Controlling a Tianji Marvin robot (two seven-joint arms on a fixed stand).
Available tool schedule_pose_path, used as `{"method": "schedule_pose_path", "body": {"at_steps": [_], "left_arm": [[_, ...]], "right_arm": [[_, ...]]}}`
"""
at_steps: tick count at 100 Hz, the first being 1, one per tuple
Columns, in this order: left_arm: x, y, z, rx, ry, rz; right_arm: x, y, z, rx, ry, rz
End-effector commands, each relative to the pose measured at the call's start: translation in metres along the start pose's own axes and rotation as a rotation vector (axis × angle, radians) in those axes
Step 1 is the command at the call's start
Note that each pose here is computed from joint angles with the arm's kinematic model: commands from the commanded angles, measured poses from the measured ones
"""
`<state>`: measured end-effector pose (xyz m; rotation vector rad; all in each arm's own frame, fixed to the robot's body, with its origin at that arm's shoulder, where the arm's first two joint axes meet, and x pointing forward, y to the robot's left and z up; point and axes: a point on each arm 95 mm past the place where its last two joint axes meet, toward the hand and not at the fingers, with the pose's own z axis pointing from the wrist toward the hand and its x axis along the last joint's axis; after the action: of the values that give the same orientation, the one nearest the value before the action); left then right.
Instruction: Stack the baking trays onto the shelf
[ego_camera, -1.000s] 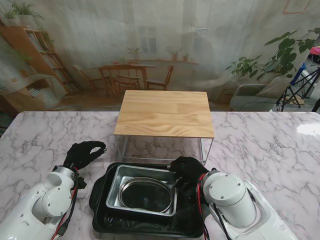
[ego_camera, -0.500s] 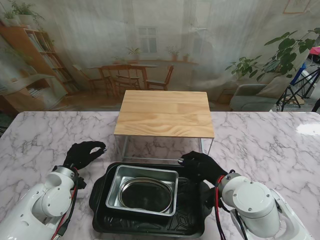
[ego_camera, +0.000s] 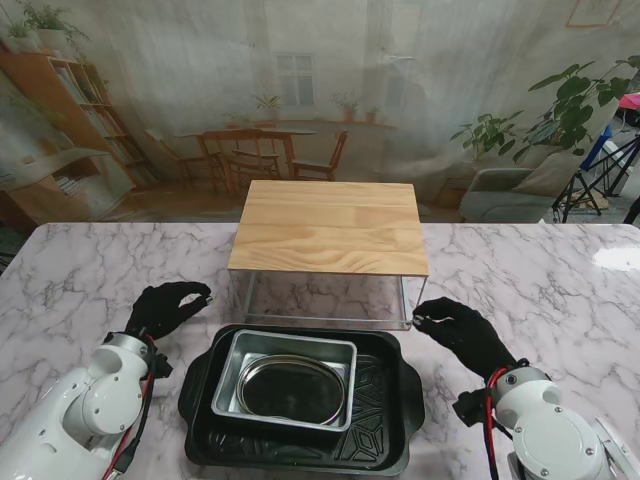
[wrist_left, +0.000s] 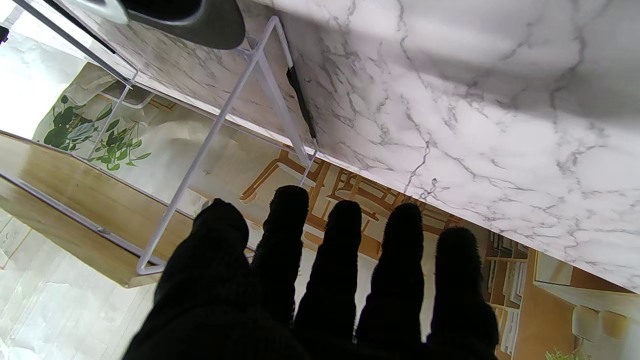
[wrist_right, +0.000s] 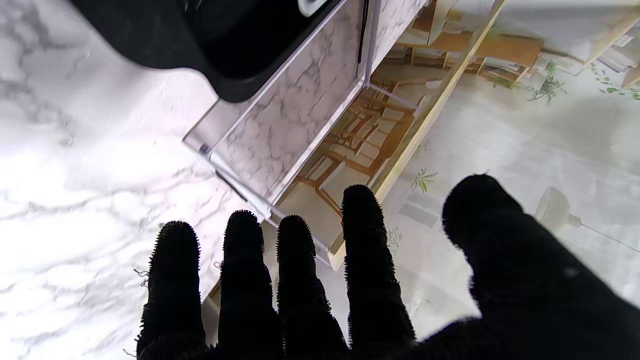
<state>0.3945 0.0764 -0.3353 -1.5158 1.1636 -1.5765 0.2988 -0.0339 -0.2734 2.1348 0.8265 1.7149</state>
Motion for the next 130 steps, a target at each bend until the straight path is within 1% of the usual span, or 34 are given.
{"method": "schedule_pose_path", "body": {"at_steps": [1, 9, 23, 34, 49, 61, 72, 85, 96, 107, 116, 123, 130], "left_arm": [[0.004, 0.002, -0.001, -0.013, 0.013, 0.004], [0.006, 0.002, -0.001, -0.013, 0.016, 0.009], [0.009, 0.003, -0.001, -0.026, 0.022, 0.017], [0.011, 0.005, -0.003, -0.045, 0.024, 0.023], [0.011, 0.007, -0.011, -0.090, 0.017, 0.049], [0.008, 0.008, -0.019, -0.112, 0.026, 0.054], [0.009, 0.009, -0.024, -0.120, 0.041, 0.009], [0.015, 0.013, -0.030, -0.140, 0.056, -0.103], [0.020, 0.016, -0.038, -0.154, 0.061, -0.166], [0.023, 0.019, -0.045, -0.165, 0.055, -0.224], [0.024, 0.022, -0.051, -0.182, 0.041, -0.247], [0.025, 0.025, -0.056, -0.197, 0.028, -0.248], [0.025, 0.027, -0.060, -0.214, 0.013, -0.248]], "right_arm": [[-0.017, 0.000, 0.001, -0.015, -0.038, -0.011], [-0.026, 0.002, 0.004, -0.047, -0.041, -0.049], [-0.038, 0.003, 0.011, -0.078, -0.067, -0.101], [-0.044, 0.002, 0.016, -0.079, -0.092, -0.143], [-0.051, 0.002, 0.018, -0.068, -0.129, -0.244], [-0.056, 0.002, 0.019, -0.067, -0.132, -0.299], [-0.060, 0.003, 0.022, -0.064, -0.116, -0.339], [-0.060, 0.004, 0.025, -0.056, -0.083, -0.295], [-0.060, 0.005, 0.026, -0.082, -0.081, -0.321], [-0.060, 0.004, 0.026, -0.087, -0.090, -0.331], [-0.060, 0.002, 0.024, -0.080, -0.117, -0.347], [-0.059, -0.001, 0.023, -0.079, -0.137, -0.353], [-0.058, -0.004, 0.022, -0.075, -0.142, -0.353]]}}
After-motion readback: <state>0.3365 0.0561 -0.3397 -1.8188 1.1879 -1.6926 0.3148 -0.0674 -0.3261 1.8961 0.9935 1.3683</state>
